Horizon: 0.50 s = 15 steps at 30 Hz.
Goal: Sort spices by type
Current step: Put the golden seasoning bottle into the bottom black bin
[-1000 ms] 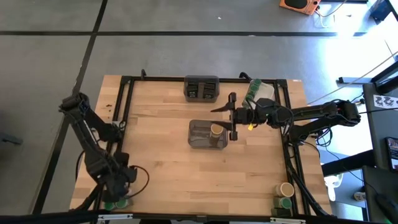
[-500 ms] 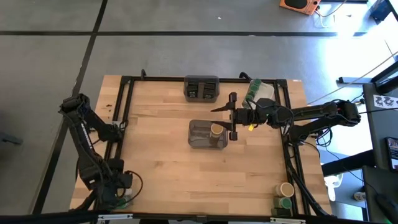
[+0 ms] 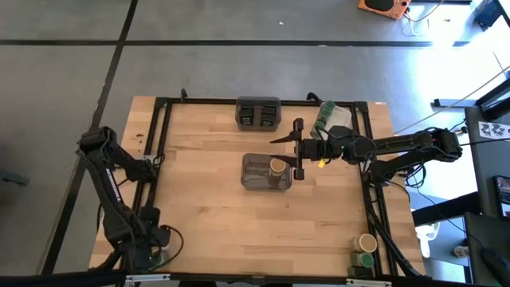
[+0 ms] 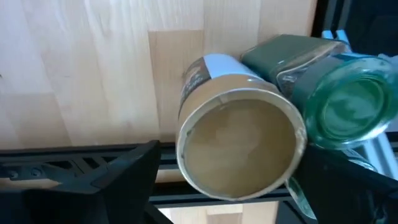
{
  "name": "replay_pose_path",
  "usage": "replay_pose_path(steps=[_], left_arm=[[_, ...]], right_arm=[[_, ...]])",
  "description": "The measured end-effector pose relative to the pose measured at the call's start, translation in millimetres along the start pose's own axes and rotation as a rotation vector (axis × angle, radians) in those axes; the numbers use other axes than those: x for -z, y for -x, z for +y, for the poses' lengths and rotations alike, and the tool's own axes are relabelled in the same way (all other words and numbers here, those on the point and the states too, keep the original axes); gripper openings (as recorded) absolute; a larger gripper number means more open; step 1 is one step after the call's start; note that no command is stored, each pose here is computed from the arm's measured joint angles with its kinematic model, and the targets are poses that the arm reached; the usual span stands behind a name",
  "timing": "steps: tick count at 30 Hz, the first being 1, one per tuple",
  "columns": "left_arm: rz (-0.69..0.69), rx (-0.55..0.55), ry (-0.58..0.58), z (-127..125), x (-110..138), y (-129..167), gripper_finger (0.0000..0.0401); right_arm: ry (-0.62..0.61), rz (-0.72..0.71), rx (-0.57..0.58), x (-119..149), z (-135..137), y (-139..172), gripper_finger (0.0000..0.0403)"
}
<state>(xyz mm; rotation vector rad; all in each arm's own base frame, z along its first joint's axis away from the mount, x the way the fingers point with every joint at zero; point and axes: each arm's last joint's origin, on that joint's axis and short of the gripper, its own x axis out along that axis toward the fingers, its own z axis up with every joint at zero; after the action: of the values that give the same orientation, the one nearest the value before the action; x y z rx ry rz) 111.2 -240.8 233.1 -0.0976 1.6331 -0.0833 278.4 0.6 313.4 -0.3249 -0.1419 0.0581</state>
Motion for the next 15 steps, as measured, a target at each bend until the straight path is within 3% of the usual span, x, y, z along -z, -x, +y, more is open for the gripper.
replay_pose_path(steps=[10,15], left_arm=[[-0.018,-0.077,-0.089,-4,-6,-15,0.0347],[-0.024,-0.109,-0.122,-5,-8,-21,0.0295]], right_arm=[[0.0,0.001,0.0,0,0,0,0.0186],[-0.001,0.004,-0.001,0,0,0,0.0186]])
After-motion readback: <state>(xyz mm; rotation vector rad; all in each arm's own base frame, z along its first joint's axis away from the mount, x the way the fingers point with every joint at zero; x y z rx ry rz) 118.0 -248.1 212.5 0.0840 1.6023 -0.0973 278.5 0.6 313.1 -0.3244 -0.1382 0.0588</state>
